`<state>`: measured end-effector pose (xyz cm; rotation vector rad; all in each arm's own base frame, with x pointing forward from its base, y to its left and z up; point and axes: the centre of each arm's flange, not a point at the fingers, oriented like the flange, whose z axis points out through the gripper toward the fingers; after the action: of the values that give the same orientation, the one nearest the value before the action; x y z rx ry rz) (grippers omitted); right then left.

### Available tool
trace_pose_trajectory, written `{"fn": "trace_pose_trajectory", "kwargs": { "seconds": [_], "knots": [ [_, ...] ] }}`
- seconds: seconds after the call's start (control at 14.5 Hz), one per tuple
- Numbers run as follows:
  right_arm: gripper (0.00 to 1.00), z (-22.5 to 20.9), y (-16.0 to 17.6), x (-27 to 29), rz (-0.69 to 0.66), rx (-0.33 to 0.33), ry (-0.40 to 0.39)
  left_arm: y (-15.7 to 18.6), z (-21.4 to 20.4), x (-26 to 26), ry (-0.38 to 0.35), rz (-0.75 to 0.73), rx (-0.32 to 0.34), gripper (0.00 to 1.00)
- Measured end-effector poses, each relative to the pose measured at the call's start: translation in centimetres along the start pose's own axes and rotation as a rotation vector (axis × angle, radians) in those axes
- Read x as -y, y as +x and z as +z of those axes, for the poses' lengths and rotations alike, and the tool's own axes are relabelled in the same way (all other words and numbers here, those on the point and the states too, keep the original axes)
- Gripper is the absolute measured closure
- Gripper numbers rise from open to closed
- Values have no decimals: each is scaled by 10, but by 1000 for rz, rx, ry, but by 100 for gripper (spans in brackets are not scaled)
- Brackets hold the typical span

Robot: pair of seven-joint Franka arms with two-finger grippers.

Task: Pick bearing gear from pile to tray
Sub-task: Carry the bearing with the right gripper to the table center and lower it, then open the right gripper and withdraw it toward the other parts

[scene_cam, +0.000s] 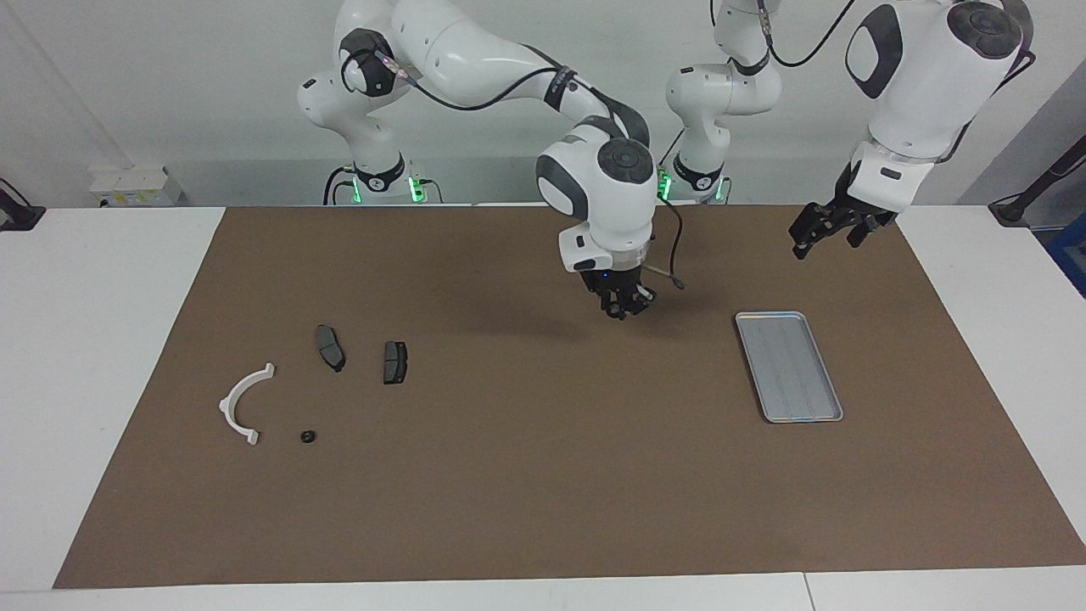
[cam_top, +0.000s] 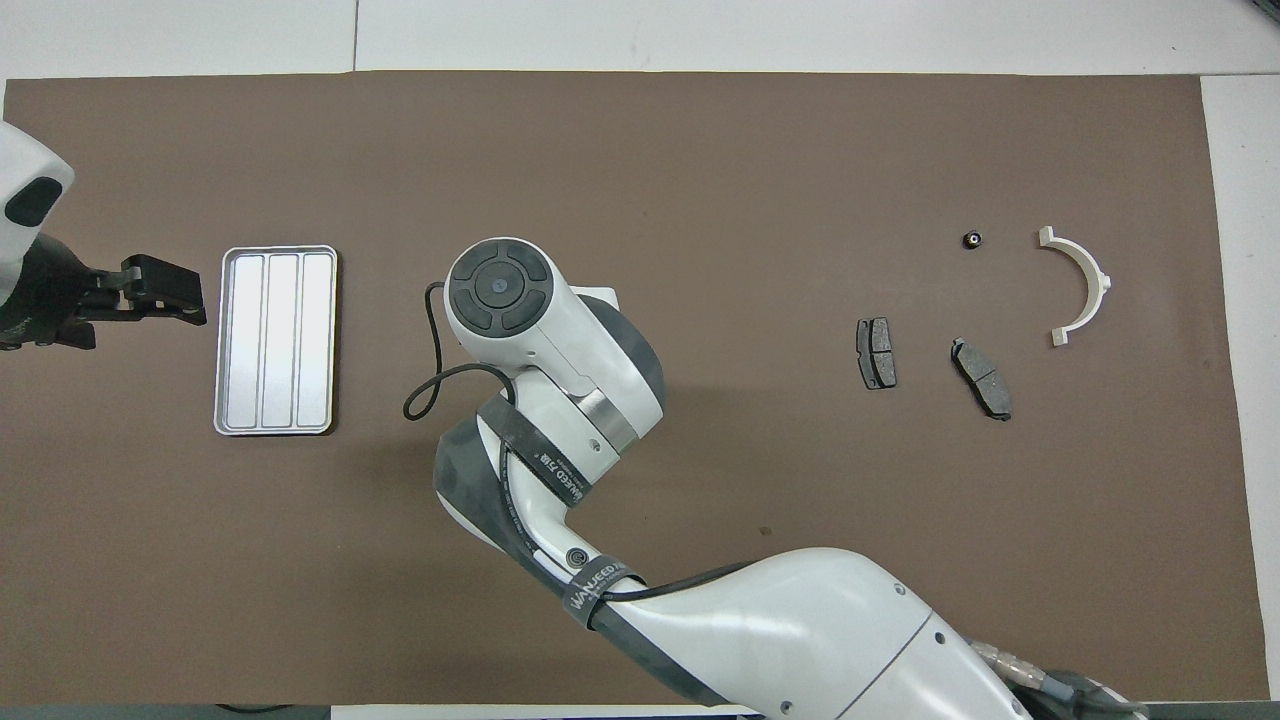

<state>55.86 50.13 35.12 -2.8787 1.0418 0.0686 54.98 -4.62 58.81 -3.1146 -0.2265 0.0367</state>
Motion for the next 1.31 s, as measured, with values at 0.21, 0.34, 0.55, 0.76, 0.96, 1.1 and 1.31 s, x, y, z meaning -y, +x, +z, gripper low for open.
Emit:
{"fn": "trace_pose_trajectory", "kwargs": {
  "seconds": [0.21,0.34,0.55,0.76,0.96,1.1,1.31],
  "knots": [
    [65,32,10,-4,10,-17,24,0,0,0,0,0,0,0],
    [65,42,10,-7,5,-24,22,0,0,0,0,0,0,0],
    [65,59,6,-9,-2,-27,27,0,0,0,0,0,0,0],
    [65,61,6,-9,-5,-30,26,0,0,0,0,0,0,0],
    [48,58,12,-16,-8,-41,-55,0,0,0,0,0,0,0],
    [26,23,31,-16,-13,-58,-99,0,0,0,0,0,0,0],
    [0,-74,97,-33,-130,-62,-84,0,0,0,0,0,0,0]
  ]
}}
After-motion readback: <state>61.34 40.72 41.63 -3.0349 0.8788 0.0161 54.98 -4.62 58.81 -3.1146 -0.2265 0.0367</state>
